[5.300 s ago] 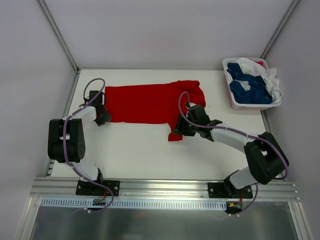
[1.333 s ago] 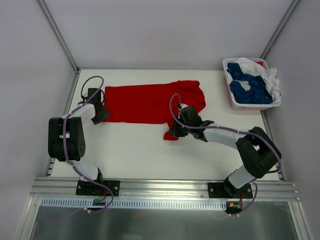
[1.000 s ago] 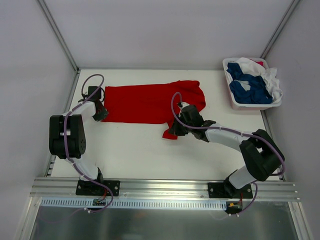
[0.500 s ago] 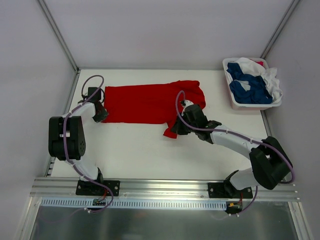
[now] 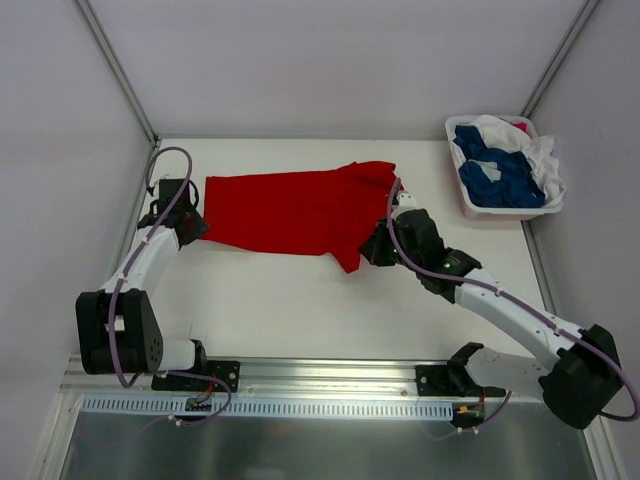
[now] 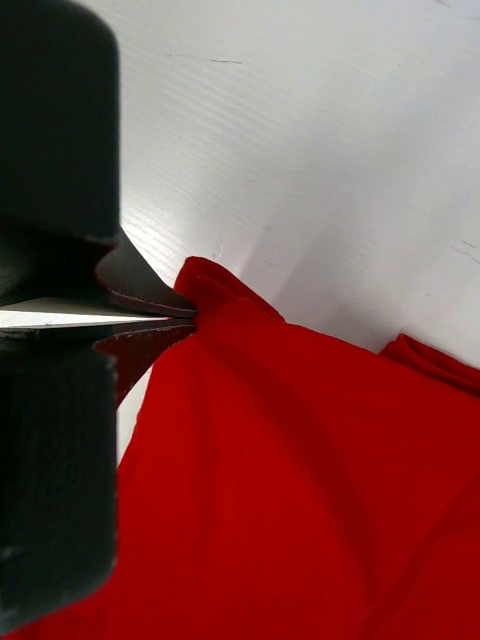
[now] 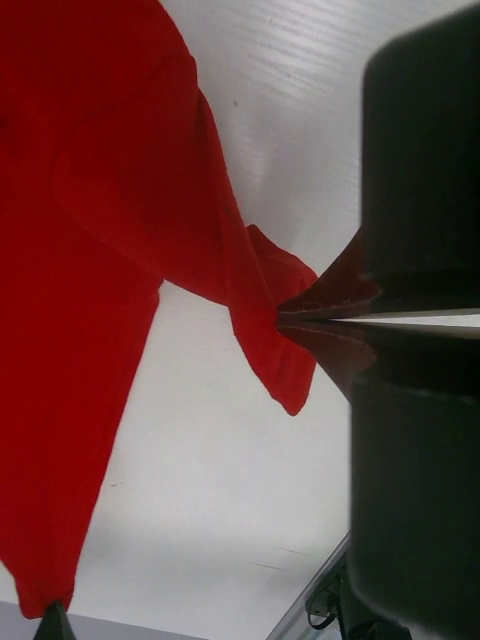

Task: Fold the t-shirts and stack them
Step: Grap the side of the flattened tshirt closest away from the robot with both arms

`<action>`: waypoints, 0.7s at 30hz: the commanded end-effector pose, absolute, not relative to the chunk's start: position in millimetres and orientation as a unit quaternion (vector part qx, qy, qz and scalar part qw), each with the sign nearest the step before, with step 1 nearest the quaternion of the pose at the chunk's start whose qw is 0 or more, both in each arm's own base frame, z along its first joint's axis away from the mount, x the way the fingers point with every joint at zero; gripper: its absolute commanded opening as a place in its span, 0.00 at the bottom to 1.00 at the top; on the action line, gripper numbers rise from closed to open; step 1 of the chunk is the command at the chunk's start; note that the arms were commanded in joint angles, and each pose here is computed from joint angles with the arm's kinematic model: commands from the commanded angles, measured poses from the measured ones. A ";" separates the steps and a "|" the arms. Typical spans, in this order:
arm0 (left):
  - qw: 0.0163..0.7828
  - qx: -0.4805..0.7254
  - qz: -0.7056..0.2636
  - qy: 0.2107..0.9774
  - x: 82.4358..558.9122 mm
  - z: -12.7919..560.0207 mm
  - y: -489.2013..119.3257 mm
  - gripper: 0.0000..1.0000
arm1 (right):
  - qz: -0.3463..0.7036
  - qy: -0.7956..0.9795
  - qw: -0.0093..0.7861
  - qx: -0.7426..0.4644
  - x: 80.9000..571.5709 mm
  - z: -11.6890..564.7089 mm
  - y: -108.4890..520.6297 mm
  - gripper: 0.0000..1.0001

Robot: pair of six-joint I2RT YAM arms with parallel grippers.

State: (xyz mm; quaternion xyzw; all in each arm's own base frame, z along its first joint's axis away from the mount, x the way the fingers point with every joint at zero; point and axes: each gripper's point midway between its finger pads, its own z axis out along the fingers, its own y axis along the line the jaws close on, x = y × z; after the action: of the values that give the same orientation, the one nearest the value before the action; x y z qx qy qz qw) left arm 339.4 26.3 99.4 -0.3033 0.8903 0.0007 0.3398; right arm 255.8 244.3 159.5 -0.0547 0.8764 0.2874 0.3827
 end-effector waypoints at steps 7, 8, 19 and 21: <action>0.367 -0.319 -0.019 0.873 323.5 132.0 25.1 0.00 | 0.233 0.852 0.469 0.012 248.8 193.9 182.5 0.00; 0.375 -0.320 -0.021 0.870 322.5 138.0 25.5 0.00 | 0.221 0.850 0.478 0.022 250.1 195.3 175.1 0.00; 0.391 -0.319 -0.032 0.863 306.6 150.0 22.5 0.00 | 0.201 0.839 0.504 0.049 243.0 193.8 149.9 0.00; 0.396 -0.320 -0.035 0.860 302.7 154.4 21.6 0.00 | 0.198 0.833 0.514 0.055 241.8 199.8 144.5 0.00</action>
State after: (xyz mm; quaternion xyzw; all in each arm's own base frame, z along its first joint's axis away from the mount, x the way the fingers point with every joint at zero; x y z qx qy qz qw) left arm 311.3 21.3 146.8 -0.3095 0.8673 -0.0258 0.3889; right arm 239.8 157.1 184.0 0.0315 0.8488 0.2051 0.4863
